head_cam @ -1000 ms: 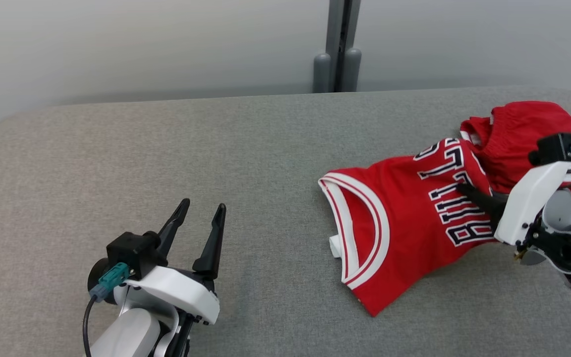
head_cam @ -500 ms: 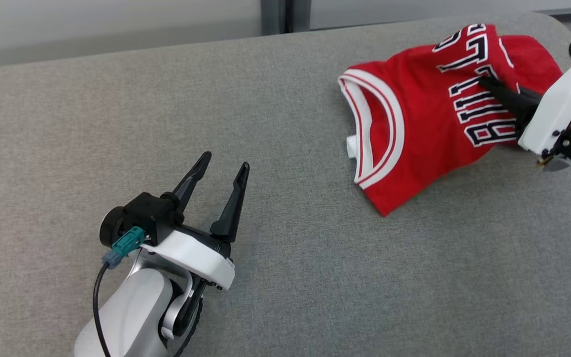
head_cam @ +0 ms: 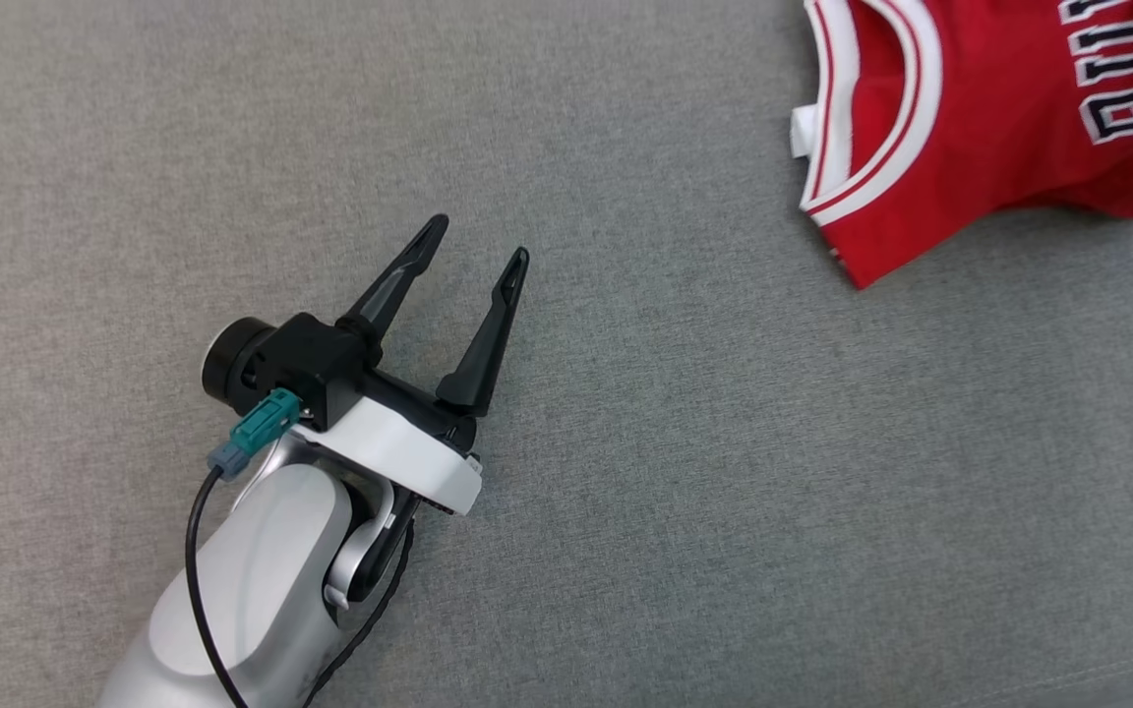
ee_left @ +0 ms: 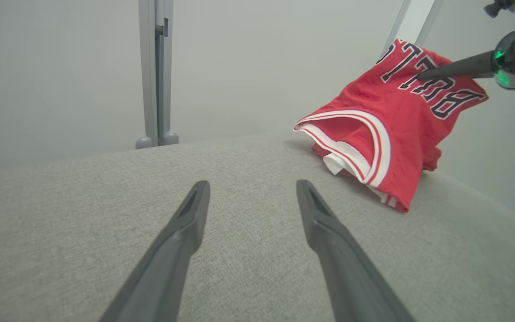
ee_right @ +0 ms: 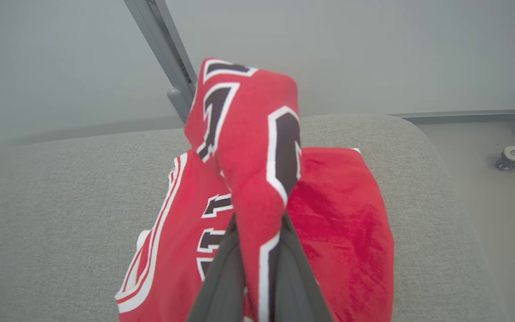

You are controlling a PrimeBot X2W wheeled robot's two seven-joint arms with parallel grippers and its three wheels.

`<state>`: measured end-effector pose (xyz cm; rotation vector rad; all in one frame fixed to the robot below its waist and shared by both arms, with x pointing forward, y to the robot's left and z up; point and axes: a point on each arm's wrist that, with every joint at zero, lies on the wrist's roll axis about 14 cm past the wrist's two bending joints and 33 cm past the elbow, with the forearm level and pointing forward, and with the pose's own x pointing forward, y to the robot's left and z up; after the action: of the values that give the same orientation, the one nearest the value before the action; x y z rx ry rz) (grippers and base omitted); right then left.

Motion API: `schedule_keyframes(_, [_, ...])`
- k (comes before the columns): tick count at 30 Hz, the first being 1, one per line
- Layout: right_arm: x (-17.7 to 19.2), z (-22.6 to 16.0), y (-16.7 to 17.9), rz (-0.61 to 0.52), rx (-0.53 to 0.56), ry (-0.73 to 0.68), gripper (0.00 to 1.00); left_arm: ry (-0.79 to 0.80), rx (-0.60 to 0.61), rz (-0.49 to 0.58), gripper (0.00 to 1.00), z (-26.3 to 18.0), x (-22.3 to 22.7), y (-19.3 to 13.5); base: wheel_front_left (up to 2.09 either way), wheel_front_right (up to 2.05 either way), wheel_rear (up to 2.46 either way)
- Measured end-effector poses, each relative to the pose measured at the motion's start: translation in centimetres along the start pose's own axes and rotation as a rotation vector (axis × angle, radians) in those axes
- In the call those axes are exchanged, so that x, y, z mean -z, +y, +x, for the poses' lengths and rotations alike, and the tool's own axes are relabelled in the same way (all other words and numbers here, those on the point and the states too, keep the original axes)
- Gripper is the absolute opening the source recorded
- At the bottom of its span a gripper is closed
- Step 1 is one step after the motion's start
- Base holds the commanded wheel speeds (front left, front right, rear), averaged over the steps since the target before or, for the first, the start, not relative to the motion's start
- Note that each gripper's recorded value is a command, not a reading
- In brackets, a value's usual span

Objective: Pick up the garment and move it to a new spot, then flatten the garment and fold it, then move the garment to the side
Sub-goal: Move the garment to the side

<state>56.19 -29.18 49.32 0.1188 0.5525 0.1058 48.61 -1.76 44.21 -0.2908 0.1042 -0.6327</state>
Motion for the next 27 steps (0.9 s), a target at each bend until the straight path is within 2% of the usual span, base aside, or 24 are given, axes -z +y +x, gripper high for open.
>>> schedule_keyframes(10, [0.5, 2.1, -4.9, -0.141, 0.159, 0.053, 0.00, 0.037, -0.033, -0.013, 1.00, 0.2, 2.1, 1.9, 0.00, 0.00, 0.00])
schedule_keyframes(17, [2.3, 3.2, -6.8, -0.194, 0.241, 0.117, 0.00, 0.045, -0.056, -0.009, 1.00, -0.2, 2.5, 2.9, 0.00, 0.00, 0.00])
schedule_keyframes(19, [3.2, 3.3, -7.0, -0.204, 0.257, 0.140, 0.25, 0.045, -0.059, -0.007, 1.00, -0.2, 2.4, 2.9, 0.00, 0.00, 0.00])
schedule_keyframes(21, [3.5, 3.4, -7.2, -0.211, 0.273, 0.147, 0.33, 0.044, -0.062, -0.007, 1.00, -0.3, 2.4, 3.1, 0.00, 0.00, 0.00])
schedule_keyframes(22, [3.5, 3.5, -7.4, -0.213, 0.284, 0.152, 0.44, 0.045, -0.064, -0.006, 1.00, -0.3, 2.4, 3.1, 0.00, 0.00, 0.00])
schedule_keyframes(23, [3.6, 3.5, -7.5, -0.217, 0.289, 0.154, 0.80, 0.045, -0.066, -0.005, 1.00, -0.3, 2.4, 3.2, 0.00, 0.00, 0.00])
schedule_keyframes(24, [3.7, 3.6, -7.4, -0.218, 0.292, 0.155, 1.00, 0.044, -0.066, -0.004, 1.00, -0.4, 2.4, 3.2, 0.00, 0.00, 0.00])
schedule_keyframes(27, [3.8, 3.7, -7.2, -0.213, 0.292, 0.150, 1.00, 0.042, -0.070, -0.001, 1.00, -0.4, 2.2, 3.3, 0.00, 0.00, 0.00])
